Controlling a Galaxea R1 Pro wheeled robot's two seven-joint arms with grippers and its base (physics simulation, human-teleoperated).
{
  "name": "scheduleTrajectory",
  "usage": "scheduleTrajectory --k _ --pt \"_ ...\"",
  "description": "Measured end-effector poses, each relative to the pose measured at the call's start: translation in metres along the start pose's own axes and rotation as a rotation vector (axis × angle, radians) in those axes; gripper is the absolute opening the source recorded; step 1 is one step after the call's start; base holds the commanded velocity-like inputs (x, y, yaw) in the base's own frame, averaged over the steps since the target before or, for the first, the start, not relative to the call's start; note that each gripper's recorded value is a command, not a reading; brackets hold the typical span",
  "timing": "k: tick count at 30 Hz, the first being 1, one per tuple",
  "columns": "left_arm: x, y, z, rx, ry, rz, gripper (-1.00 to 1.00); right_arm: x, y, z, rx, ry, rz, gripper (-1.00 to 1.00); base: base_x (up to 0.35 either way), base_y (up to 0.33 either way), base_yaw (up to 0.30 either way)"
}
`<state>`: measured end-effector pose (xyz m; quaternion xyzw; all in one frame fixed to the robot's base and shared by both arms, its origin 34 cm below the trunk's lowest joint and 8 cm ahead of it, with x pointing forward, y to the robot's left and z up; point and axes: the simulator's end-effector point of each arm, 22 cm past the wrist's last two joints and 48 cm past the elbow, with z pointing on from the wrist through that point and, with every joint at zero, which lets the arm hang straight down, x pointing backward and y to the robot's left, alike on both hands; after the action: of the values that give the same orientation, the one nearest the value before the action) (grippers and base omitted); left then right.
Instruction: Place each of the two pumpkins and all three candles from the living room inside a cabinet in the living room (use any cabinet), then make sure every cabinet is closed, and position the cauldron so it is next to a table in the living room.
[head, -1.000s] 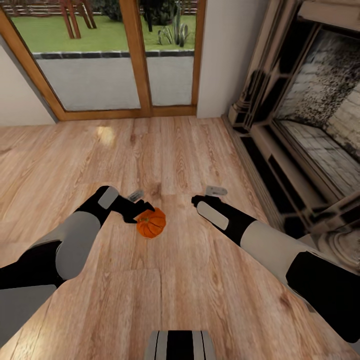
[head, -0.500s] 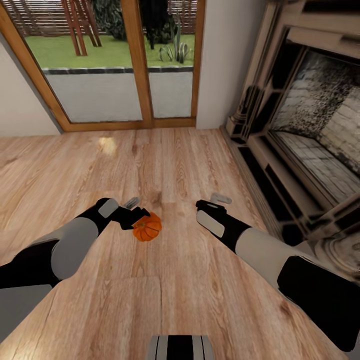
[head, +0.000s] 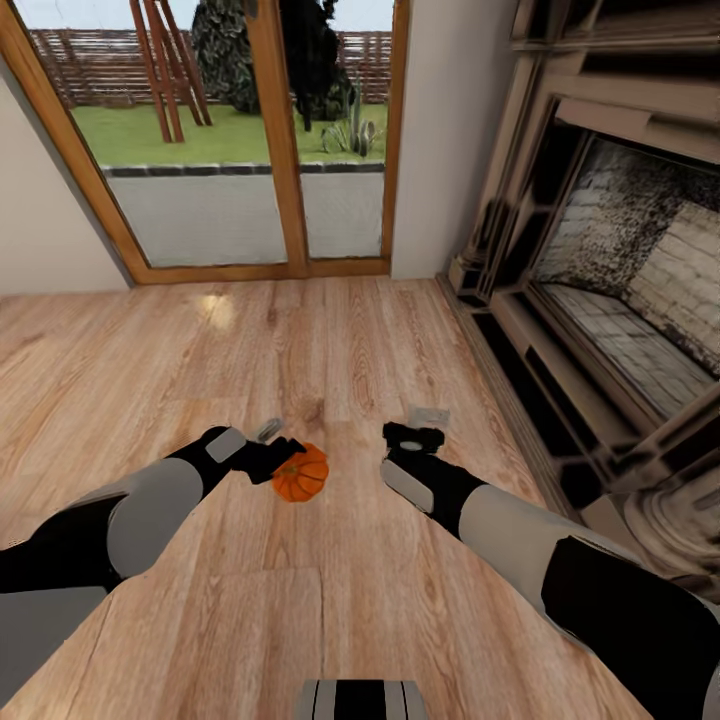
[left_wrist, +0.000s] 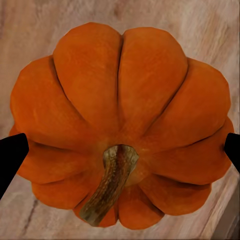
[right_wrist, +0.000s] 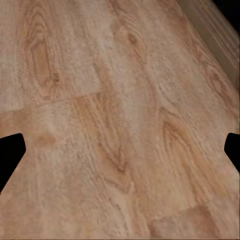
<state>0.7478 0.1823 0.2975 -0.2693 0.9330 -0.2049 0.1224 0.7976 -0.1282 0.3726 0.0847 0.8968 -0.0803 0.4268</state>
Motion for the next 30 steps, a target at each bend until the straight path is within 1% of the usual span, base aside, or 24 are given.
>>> scheduleTrajectory --k 1,2,6,10,11,13,14,15,16,17,18,19,21,24,26,27,28,30 --pt "0.002 -0.001 0.003 0.013 -0.025 -0.005 -1.0 -0.015 -0.001 -0.003 0.01 -0.073 -0.044 1.0 0.0 0.0 0.0" --pt "0.001 -0.002 0.001 0.015 -0.034 -0.001 -1.0 -0.02 -0.002 -0.005 0.017 -0.092 -0.052 1.0 0.0 0.0 0.0" --pt "-0.002 -0.008 -0.006 0.027 -0.055 0.002 -1.0 -0.034 -0.004 -0.013 0.027 -0.128 -0.061 1.0 0.0 0.0 0.0" --pt "-0.005 -0.013 -0.014 0.033 -0.066 0.007 -1.0 -0.043 -0.006 -0.019 0.027 -0.142 -0.058 1.0 0.0 0.0 0.0" --pt "-0.002 -0.012 -0.015 0.033 -0.064 0.003 -1.0 -0.045 -0.006 -0.02 0.026 -0.144 -0.057 1.0 0.0 0.0 0.0" --pt "0.004 -0.007 -0.015 0.023 -0.06 0.014 -1.0 -0.046 -0.006 -0.024 0.026 -0.147 -0.057 1.0 0.0 0.0 0.0" --pt "0.007 -0.007 -0.016 0.028 -0.057 0.002 -1.0 -0.043 -0.007 -0.025 0.025 -0.143 -0.058 1.0 0.0 0.0 0.0" --pt "0.016 -0.001 -0.013 0.027 -0.048 -0.013 -1.0 -0.034 -0.005 -0.028 0.019 -0.133 -0.062 1.0 0.0 0.0 0.0" --pt "0.016 0.004 -0.014 0.008 -0.055 0.019 -1.0 -0.035 -0.004 -0.03 0.015 -0.135 -0.062 1.0 0.0 0.0 0.0" --pt "0.015 0.001 -0.016 0.018 -0.064 0.007 -1.0 -0.037 -0.003 -0.032 0.012 -0.139 -0.062 1.0 0.0 0.0 0.0" --pt "0.014 0.0 -0.015 0.028 -0.089 -0.011 -1.0 -0.037 0.0 -0.033 -0.003 -0.14 -0.062 1.0 0.0 0.0 0.0" --pt "0.015 0.001 -0.015 0.022 -0.101 0.001 -1.0 -0.039 0.002 -0.035 -0.012 -0.143 -0.062 1.0 0.0 0.0 0.0" --pt "0.017 0.002 -0.014 0.021 -0.141 -0.001 -1.0 -0.033 0.011 -0.038 -0.062 -0.134 -0.065 1.0 0.0 0.0 0.0" --pt "0.02 0.001 -0.015 0.023 -0.166 -0.002 -1.0 -0.022 0.02 -0.044 -0.111 -0.122 -0.071 1.0 0.0 0.0 0.0" --pt "0.026 0.004 -0.015 0.022 -0.169 -0.004 -1.0 -0.022 0.023 -0.048 -0.127 -0.123 -0.073 1.0 0.0 0.0 0.0" --pt "0.027 0.004 -0.016 0.019 -0.174 0.005 -1.0 -0.023 0.024 -0.05 -0.131 -0.125 -0.073 1.0 0.0 0.0 0.0" --pt "0.027 0.003 -0.018 0.024 -0.179 0.0 -1.0 -0.024 0.024 -0.052 -0.133 -0.128 -0.073 1.0 0.0 0.0 0.0" --pt "0.031 0.0 -0.018 0.022 -0.192 0.022 -1.0 -0.026 0.025 -0.055 -0.14 -0.131 -0.072 1.0 0.0 0.0 0.0"
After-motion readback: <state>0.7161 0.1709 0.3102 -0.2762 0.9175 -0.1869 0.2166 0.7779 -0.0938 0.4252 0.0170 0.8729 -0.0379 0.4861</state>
